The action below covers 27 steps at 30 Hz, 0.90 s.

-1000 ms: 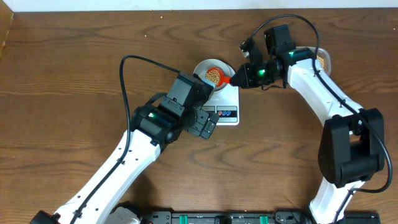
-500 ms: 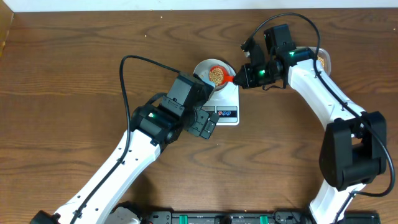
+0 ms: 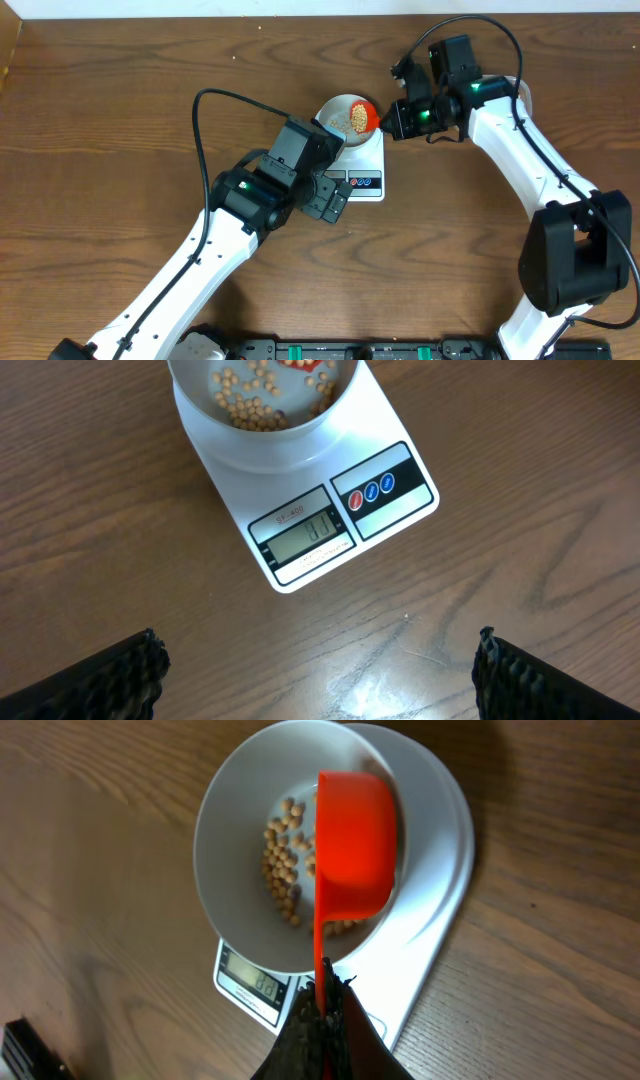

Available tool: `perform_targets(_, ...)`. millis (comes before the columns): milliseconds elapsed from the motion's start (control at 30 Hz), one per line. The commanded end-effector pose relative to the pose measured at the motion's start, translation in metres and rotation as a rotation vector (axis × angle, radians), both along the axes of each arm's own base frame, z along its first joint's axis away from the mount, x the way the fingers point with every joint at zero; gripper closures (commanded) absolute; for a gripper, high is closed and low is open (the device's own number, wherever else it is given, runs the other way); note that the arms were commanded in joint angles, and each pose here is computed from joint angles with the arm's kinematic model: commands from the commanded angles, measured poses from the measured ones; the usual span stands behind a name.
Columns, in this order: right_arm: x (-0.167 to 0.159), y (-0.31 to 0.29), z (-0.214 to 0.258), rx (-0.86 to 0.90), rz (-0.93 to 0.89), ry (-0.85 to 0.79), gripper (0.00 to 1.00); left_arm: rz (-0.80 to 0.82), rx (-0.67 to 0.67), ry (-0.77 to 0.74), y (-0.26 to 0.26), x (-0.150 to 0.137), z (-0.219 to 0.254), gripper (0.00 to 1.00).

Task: Scoop item into bowl and weigh 50g on scale
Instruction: 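Tilt the scoop with the right gripper to pour chickpeas into the bowl, then move the empty scoop back to the chickpea tub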

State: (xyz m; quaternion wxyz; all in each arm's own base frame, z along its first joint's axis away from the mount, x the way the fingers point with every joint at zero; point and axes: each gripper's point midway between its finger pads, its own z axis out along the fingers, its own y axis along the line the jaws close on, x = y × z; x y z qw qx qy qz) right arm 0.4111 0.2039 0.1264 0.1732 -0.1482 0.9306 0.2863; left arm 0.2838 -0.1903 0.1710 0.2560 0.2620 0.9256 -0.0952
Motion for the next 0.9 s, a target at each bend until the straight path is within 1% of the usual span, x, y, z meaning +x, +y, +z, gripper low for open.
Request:
perform_targets(0,-0.005,0.013,0.019,0.022,0.071,-0.064,0.99,-0.011,0.003,0.006,0.001,-0.001,-0.002,0.01)
perform_targets(200,-0.011,0.022,0.032,0.010,0.159,-0.145,0.99,-0.011,0.003,0.006,0.001,-0.001,-0.002,0.01)
perform_targets(467,-0.008,0.010,0.061,-0.216,0.151,-0.343,0.99,-0.011,0.003,0.006,0.001,-0.001,-0.002,0.01)
perform_targets(700,-0.008,0.008,0.060,-0.395,0.146,-0.413,0.99,-0.011,0.003,0.006,0.001,-0.001,-0.002,0.01)
perform_targets(767,-0.007,0.006,0.060,-0.472,0.145,-0.445,0.99,-0.011,0.003,0.006,0.001,-0.001,-0.002,0.00)
perform_targets(867,-0.008,0.008,0.060,-0.529,0.145,-0.470,0.99,-0.011,0.003,0.006,0.001,-0.001,-0.002,0.01)
